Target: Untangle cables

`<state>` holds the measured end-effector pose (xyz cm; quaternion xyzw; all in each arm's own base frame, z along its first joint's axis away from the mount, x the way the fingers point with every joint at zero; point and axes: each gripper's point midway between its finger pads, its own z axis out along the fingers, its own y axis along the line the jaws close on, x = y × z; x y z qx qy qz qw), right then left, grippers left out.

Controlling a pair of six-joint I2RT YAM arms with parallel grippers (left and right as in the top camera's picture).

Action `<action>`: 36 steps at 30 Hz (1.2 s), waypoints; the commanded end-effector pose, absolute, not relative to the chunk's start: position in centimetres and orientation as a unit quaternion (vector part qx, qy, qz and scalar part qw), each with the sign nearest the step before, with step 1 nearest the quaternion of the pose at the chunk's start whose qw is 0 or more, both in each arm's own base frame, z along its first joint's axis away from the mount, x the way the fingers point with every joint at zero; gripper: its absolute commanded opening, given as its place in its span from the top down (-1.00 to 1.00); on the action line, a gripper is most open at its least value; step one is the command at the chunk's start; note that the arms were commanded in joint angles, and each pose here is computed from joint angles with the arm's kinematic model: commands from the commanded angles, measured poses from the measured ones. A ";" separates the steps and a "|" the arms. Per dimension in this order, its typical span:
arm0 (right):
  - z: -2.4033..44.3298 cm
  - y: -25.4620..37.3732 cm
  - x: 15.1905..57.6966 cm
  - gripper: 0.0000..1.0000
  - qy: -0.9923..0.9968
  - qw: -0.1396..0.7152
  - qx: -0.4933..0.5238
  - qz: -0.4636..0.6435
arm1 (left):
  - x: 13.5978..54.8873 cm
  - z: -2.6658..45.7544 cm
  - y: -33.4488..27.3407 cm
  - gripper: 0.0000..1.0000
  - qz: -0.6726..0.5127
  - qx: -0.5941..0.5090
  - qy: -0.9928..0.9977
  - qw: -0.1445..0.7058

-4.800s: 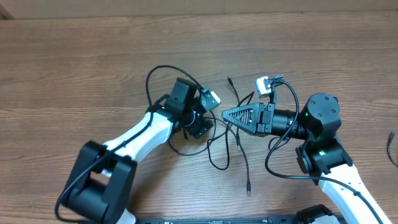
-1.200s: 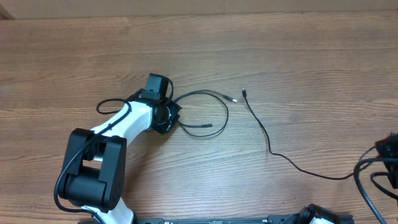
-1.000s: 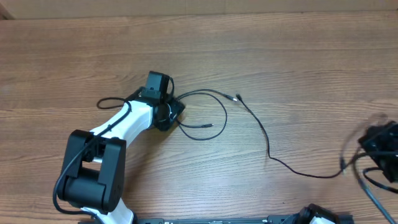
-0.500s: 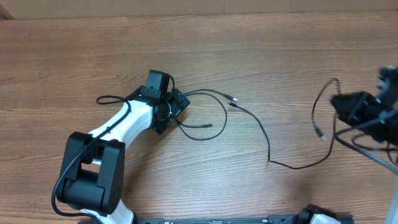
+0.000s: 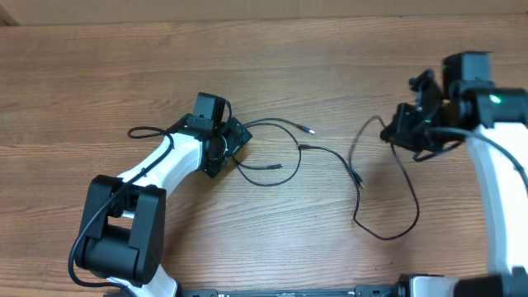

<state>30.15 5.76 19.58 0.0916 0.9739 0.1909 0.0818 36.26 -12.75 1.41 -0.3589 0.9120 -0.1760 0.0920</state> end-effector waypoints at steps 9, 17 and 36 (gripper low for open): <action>13.7 9.8 28.8 0.92 0.987 0.034 0.009 0.155 | 34.1 -2.3 -10.7 -1.00 -0.113 -0.362 0.923 0.073; 9.4 6.9 32.0 0.63 0.991 0.112 0.023 0.069 | 34.1 -2.3 -10.7 -0.99 -0.114 -0.362 0.922 0.072; 3.4 7.5 29.6 0.38 0.990 0.100 0.021 0.097 | 34.2 -2.3 -10.7 -1.00 -0.114 -0.362 0.922 0.073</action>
